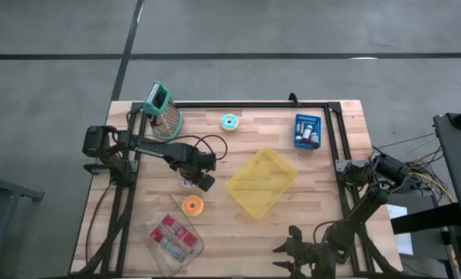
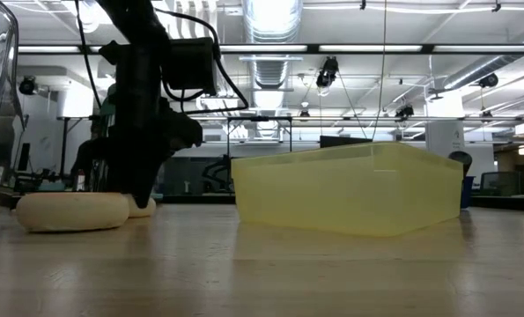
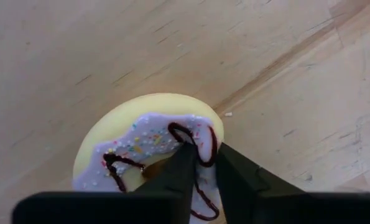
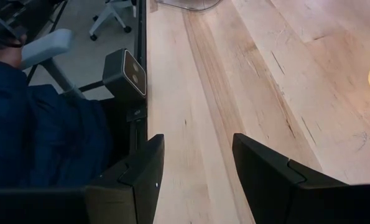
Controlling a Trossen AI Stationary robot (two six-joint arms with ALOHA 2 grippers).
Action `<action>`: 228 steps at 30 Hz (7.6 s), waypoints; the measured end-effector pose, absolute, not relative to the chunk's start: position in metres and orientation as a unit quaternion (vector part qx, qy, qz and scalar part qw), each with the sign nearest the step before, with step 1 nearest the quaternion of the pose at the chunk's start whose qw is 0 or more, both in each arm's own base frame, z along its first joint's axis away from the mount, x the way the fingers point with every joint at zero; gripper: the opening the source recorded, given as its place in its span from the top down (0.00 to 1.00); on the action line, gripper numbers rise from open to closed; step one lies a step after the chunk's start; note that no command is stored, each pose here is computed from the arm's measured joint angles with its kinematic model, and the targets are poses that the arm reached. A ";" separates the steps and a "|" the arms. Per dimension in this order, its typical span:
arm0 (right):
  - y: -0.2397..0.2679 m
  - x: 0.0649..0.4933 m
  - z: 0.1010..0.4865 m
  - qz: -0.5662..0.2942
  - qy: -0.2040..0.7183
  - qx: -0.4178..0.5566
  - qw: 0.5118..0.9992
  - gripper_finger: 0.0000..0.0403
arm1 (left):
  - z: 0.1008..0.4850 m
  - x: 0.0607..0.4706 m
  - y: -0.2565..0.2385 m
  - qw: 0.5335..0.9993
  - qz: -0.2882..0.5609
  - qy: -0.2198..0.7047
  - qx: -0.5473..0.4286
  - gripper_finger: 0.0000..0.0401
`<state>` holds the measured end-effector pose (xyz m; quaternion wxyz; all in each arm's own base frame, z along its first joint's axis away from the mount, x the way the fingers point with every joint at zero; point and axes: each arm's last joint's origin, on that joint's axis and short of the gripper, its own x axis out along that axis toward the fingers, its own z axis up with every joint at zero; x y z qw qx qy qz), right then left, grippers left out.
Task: Pick & Place Food Item
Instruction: Put the purple donut into the yellow bin, then put the white donut into the yellow bin
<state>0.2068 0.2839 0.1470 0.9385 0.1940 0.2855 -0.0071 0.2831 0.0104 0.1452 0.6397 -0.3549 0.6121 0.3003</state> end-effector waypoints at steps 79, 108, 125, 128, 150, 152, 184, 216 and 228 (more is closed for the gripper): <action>0.284 0.207 0.147 -0.007 0.285 0.194 0.939 0.54 | 0.272 0.345 -0.021 0.937 -0.073 0.202 0.277 0.90; 0.284 0.207 0.147 -0.007 0.285 0.194 0.938 0.54 | 0.240 0.396 -0.026 0.911 -0.115 0.319 0.232 0.93; 0.284 0.207 0.147 -0.007 0.286 0.194 0.938 0.54 | 0.209 0.443 -0.031 0.900 -0.099 0.390 0.165 0.93; 0.284 0.207 0.147 -0.007 0.286 0.194 0.938 0.54 | 0.201 0.445 -0.032 0.898 -0.099 0.398 0.161 0.93; 0.284 0.207 0.147 -0.007 0.286 0.194 0.938 0.54 | 0.162 0.449 -0.032 0.872 -0.097 0.458 0.141 0.93; 0.284 0.207 0.147 -0.007 0.286 0.194 0.938 0.54 | 0.158 0.449 -0.032 0.870 -0.098 0.462 0.140 0.93; 0.284 0.207 0.147 -0.007 0.286 0.194 0.938 0.54 | 0.142 0.449 -0.031 0.861 -0.105 0.487 0.105 0.77; 0.284 0.207 0.147 -0.007 0.285 0.194 0.939 0.54 | 0.181 0.445 -0.034 0.881 -0.101 0.450 0.111 0.61; 0.284 0.207 0.147 -0.007 0.285 0.194 0.939 0.54 | 0.268 0.407 -0.012 0.905 0.018 0.411 0.107 0.61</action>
